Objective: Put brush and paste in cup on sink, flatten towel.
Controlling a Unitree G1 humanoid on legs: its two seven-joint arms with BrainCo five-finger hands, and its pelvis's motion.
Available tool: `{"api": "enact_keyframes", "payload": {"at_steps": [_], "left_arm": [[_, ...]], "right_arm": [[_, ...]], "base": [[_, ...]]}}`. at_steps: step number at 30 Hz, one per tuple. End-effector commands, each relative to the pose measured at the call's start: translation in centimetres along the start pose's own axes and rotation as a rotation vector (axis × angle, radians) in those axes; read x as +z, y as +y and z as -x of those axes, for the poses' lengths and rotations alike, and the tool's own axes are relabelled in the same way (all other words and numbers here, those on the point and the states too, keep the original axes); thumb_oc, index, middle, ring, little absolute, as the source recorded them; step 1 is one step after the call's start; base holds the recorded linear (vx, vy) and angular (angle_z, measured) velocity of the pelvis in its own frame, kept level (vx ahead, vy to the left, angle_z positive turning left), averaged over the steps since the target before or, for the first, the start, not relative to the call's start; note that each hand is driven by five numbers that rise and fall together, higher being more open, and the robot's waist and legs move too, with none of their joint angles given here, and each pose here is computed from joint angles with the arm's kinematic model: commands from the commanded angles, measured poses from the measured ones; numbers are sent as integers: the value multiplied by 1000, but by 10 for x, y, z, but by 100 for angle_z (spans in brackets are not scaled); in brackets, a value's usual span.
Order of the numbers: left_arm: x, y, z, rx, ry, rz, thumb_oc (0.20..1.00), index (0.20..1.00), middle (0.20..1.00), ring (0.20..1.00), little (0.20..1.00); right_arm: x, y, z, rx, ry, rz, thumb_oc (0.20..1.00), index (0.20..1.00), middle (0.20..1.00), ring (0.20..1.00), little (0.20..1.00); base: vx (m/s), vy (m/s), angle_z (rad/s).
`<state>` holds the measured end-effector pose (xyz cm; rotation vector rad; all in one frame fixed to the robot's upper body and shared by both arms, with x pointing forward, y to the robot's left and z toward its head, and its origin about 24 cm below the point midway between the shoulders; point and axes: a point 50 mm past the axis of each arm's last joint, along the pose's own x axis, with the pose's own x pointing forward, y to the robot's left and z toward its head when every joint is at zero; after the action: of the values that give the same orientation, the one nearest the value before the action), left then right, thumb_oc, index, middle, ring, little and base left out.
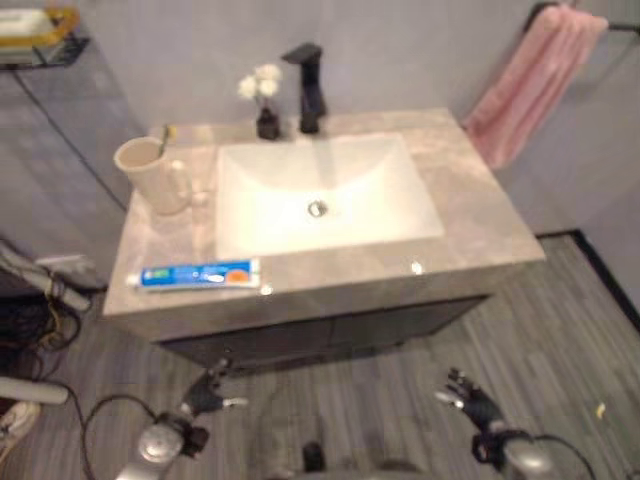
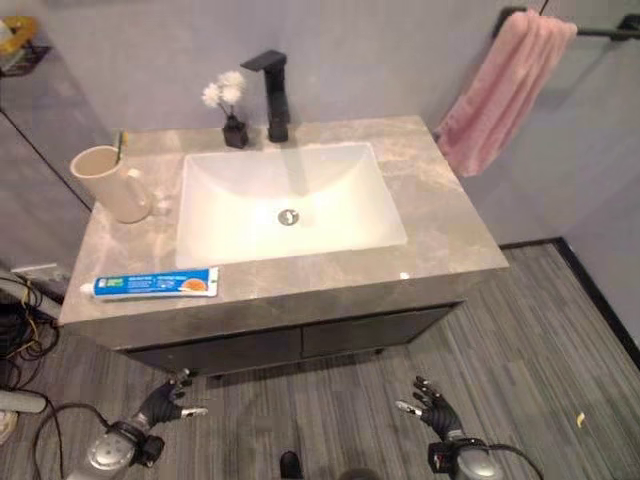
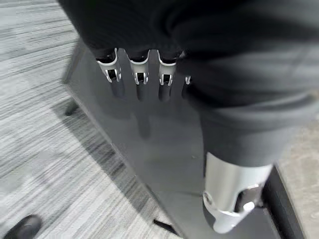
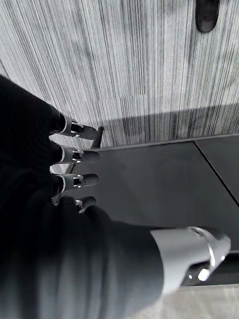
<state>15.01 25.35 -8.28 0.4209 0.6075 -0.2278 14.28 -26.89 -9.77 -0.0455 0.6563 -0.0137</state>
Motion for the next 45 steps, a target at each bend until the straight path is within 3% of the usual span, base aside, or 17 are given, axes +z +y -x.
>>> {"api": "enact_keyframes", "payload": {"at_steps": [1, 9, 11, 13, 22, 32, 45], "left_arm": [[13, 9, 3, 18, -82, -36, 1000, 1000, 1000, 1000, 1000], [14, 8, 0, 21, -79, -59, 1000, 1000, 1000, 1000, 1000], [-3, 4, -3, 76, 1, 78, 1000, 1000, 1000, 1000, 1000], [0, 4, -6, 87, -8, 96, 1000, 1000, 1000, 1000, 1000], [-4, -14, -11, 3, 19, 72, 1000, 1000, 1000, 1000, 1000], [-10, -11, -8, 41, 38, 107, 1000, 1000, 1000, 1000, 1000], [3, -6, -25, 22, 30, -26, 1000, 1000, 1000, 1000, 1000]], "right_arm": [[11, -5, 1, -18, -71, 15, 1000, 1000, 1000, 1000, 1000], [21, 5, -5, 2, -111, 17, 1000, 1000, 1000, 1000, 1000], [28, 11, -11, 13, -123, 60, 1000, 1000, 1000, 1000, 1000], [28, 13, -13, 20, -111, 75, 1000, 1000, 1000, 1000, 1000], [23, 13, -9, 74, -74, 196, 1000, 1000, 1000, 1000, 1000], [30, 14, -6, 113, -105, 249, 1000, 1000, 1000, 1000, 1000], [27, 17, -12, 134, -65, 310, 1000, 1000, 1000, 1000, 1000]], "base": [[-66, 101, 7], [-52, -16, -9], [-16, -146, 12], [29, -134, -8], [116, -238, 27], [58, -160, 12], [19, -135, 15]]}}
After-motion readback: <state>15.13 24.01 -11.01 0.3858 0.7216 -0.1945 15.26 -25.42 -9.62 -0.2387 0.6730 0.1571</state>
